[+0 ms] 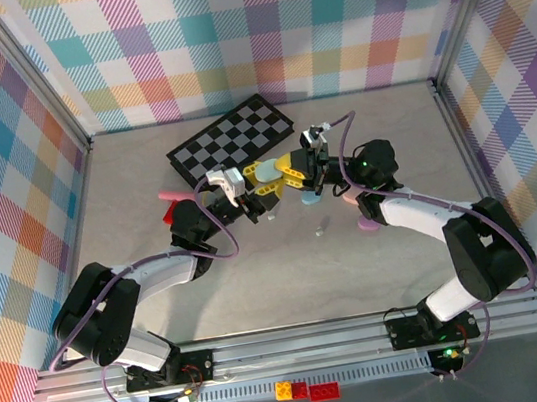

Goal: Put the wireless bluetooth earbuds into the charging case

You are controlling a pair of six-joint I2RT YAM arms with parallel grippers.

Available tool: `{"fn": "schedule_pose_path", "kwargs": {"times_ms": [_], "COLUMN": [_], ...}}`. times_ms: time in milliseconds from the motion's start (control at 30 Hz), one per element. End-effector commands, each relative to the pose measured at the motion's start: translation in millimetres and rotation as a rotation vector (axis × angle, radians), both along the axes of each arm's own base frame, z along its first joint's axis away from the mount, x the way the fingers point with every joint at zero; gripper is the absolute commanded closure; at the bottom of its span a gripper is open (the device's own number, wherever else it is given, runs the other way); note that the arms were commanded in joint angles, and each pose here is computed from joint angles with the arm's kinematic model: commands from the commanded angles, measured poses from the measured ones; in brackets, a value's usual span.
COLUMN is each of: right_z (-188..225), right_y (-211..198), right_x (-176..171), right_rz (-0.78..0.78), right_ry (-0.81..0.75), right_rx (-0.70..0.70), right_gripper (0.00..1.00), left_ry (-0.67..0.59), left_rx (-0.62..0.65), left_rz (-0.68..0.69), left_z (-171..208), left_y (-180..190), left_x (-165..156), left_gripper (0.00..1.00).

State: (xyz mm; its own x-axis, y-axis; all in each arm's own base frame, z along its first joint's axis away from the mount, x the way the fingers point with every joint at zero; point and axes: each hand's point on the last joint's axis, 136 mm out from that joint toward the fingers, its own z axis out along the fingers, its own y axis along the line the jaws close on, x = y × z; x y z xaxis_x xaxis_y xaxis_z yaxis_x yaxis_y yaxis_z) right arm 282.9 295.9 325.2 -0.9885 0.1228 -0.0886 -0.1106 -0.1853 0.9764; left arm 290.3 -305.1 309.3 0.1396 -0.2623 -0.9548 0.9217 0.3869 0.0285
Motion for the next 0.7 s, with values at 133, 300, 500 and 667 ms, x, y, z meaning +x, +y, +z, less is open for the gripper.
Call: {"fn": "schedule_pose_path", "kwargs": {"times_ms": [133, 300, 500, 667], "right_z": [0.7, -0.3, -1.6, -2.3], "right_y": [-1.9, -2.0, -2.1, -2.0], "right_x": [2.5, 2.8, 2.5, 2.9], "right_rz": [-0.021, -0.022, -0.023, -0.024], "right_ry": [-0.031, -0.031, -0.031, -0.032], "right_rx": [0.009, 0.006, 0.004, 0.001], "right_gripper": [0.89, 0.89, 0.89, 0.89], "left_ry": [-0.078, -0.077, -0.074, -0.076], "left_rx": [-0.045, -0.046, -0.048, -0.049], "left_rz": [-0.051, -0.053, -0.055, -0.059], "left_z": [26.7, 27.2, 27.2, 28.3], "left_y": [-0.4, -0.5, -0.5, -0.8], "left_x": [-12.2, -12.7, -13.0, -13.3], "left_gripper": [0.54, 0.53, 0.50, 0.51]}}
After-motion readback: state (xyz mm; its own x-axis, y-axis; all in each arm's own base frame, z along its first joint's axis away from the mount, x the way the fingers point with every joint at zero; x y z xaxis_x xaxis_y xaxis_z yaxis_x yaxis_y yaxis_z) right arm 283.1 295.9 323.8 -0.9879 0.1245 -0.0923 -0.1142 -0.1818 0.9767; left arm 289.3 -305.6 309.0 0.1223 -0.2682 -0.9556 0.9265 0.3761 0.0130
